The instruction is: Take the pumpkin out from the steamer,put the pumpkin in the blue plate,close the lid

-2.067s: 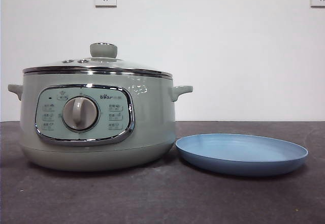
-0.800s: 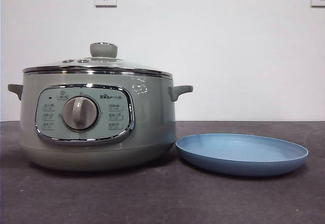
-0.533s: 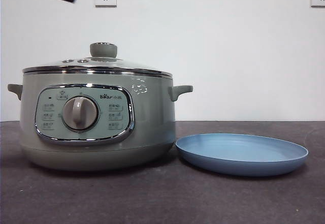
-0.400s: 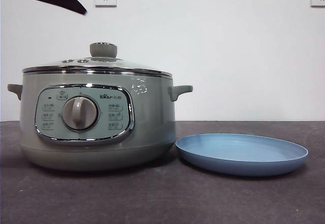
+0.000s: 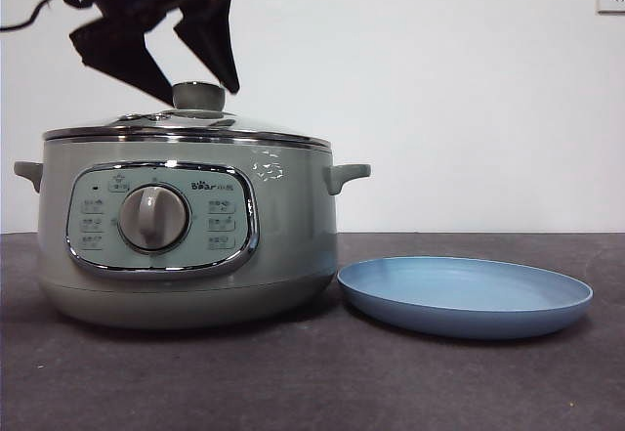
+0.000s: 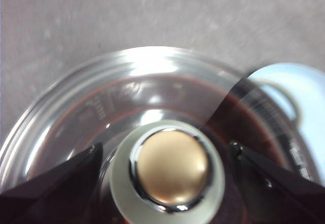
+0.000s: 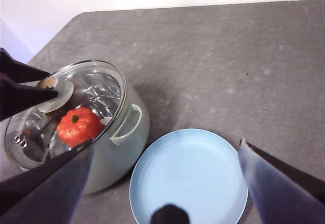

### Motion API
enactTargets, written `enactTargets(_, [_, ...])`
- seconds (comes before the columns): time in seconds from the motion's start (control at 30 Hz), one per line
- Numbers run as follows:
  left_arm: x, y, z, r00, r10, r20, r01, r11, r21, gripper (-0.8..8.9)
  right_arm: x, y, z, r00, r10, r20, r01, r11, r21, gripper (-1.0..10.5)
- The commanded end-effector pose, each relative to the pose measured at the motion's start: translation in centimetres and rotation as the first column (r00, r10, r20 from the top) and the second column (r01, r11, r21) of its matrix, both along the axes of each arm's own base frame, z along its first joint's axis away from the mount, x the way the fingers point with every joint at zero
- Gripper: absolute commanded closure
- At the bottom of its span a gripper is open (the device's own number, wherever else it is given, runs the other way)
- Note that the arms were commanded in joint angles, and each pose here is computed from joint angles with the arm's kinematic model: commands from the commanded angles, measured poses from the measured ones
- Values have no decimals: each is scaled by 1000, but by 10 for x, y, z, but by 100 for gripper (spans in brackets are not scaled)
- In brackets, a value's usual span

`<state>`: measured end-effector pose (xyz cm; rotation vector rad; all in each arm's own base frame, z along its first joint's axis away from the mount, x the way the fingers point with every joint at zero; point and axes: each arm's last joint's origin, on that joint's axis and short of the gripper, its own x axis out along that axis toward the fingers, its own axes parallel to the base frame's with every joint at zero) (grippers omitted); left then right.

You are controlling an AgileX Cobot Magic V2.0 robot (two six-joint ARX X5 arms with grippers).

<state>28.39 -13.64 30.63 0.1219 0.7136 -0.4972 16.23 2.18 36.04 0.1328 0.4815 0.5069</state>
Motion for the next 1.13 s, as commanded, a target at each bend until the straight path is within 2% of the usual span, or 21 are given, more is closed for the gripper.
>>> enactTargets(0.03, [4,-2,-5,1000,-13,1,13,1000,20,401,0,1,1,1000,3,4,-3,1000,2,473])
enactTargets(0.27, [4,-4,-6,1000,-31,1,31,999,32,419,0,0,1,1000,2,4,-2,1000,1,474])
enactTargets(0.33, [4,-4,-6,999,-46,4,45,998,48,582,0,0,1,1000,2,3,-2,1000,1,474])
enactTargets(0.4, [3,-4,-7,998,-63,11,62,996,64,832,0,0,1,1000,2,2,-2,1000,1,474])
enactTargets(0.8, [1,-2,3,997,-59,51,57,997,52,819,-1,0,-2,1000,-4,-26,4,1000,-2,474])
enactTargets(1.13, [-23,11,61,973,-9,231,8,1000,5,820,2,3,-2,1000,15,-24,-15,1000,1,474])
